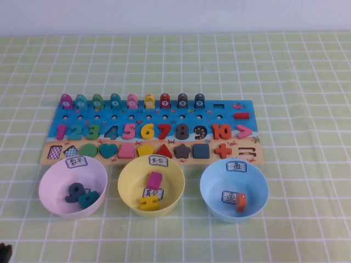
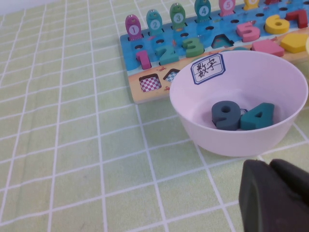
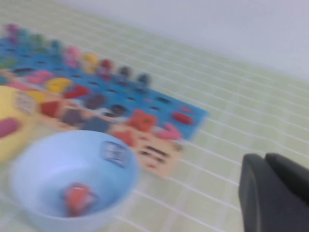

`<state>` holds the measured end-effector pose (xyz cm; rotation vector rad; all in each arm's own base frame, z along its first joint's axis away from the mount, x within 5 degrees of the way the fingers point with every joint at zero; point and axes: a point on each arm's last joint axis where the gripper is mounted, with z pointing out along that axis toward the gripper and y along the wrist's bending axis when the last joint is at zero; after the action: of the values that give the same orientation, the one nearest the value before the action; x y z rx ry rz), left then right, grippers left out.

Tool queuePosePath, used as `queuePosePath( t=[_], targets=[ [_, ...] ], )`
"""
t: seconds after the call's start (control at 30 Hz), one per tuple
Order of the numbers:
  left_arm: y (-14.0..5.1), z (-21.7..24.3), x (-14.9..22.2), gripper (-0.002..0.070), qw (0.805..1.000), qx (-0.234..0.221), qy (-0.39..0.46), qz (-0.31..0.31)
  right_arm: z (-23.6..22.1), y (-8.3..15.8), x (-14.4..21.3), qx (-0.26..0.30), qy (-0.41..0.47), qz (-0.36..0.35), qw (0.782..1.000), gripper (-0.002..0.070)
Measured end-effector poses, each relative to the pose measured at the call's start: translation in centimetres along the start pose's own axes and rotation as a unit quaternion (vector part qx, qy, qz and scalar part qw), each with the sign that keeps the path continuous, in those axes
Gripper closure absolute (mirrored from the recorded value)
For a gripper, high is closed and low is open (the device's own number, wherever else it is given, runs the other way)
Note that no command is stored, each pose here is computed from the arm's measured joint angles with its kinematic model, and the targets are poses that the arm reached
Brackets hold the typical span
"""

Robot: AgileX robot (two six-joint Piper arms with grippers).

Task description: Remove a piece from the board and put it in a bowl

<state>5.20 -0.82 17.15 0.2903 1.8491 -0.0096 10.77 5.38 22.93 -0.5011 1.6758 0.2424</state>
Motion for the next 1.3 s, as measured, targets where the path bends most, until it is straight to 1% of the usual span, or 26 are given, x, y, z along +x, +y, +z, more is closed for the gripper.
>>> queuePosePath(
  t=[0.07, 0.17, 0.33, 0.4, 0.53, 0.7, 0.87, 0.93, 1.1, 1.2, 1.3],
  targets=[
    [0.0, 0.0, 0.0, 0.0679, 1.000, 0.000, 0.000, 0.000, -0.9, -0.9, 1.1, 0.046, -0.003, 0.008, 0.999, 0.0694],
    [0.0, 0.0, 0.0, 0.0679, 1.000, 0.000, 0.000, 0.000, -2.3, -1.6, 2.3, 0.099, -0.021, 0.015, 0.995, 0.0694],
    [0.0, 0.0, 0.0, 0.0679, 1.000, 0.000, 0.000, 0.000, -4.5, -2.2, 3.4, 0.175, -0.071, 0.017, 0.982, 0.0694],
    [0.0, 0.0, 0.0, 0.0679, 1.000, 0.000, 0.000, 0.000, -5.1, -2.2, 3.4, 0.194, -0.084, 0.016, 0.977, 0.0694],
    [0.0, 0.0, 0.0, 0.0679, 1.000, 0.000, 0.000, 0.000, -5.7, -2.0, 3.7, 0.196, -0.082, 0.024, 0.977, 0.0694],
    [0.0, 0.0, 0.0, 0.0679, 1.000, 0.000, 0.000, 0.000, -5.7, -1.8, 4.2, 0.188, -0.060, 0.034, 0.980, 0.0694],
    [0.0, 0.0, 0.0, 0.0679, 1.000, 0.000, 0.000, 0.000, -5.5, -1.6, 4.8, 0.176, -0.033, 0.067, 0.982, 0.0694],
    [0.0, 0.0, 0.0, 0.0679, 1.000, 0.000, 0.000, 0.000, -5.5, -1.6, 4.9, 0.179, -0.028, 0.069, 0.981, 0.0694],
    [0.0, 0.0, 0.0, 0.0679, 1.000, 0.000, 0.000, 0.000, -5.9, -1.8, 5.1, 0.209, -0.024, 0.061, 0.976, 0.0694],
    [0.0, 0.0, 0.0, 0.0679, 1.000, 0.000, 0.000, 0.000, -6.1, -1.8, 5.5, 0.222, -0.004, 0.063, 0.973, 0.0694],
    [0.0, 0.0, 0.0, 0.0679, 1.000, 0.000, 0.000, 0.000, -6.1, -1.6, 6.2, 0.218, 0.031, 0.072, 0.973, 0.0694]
  ],
)
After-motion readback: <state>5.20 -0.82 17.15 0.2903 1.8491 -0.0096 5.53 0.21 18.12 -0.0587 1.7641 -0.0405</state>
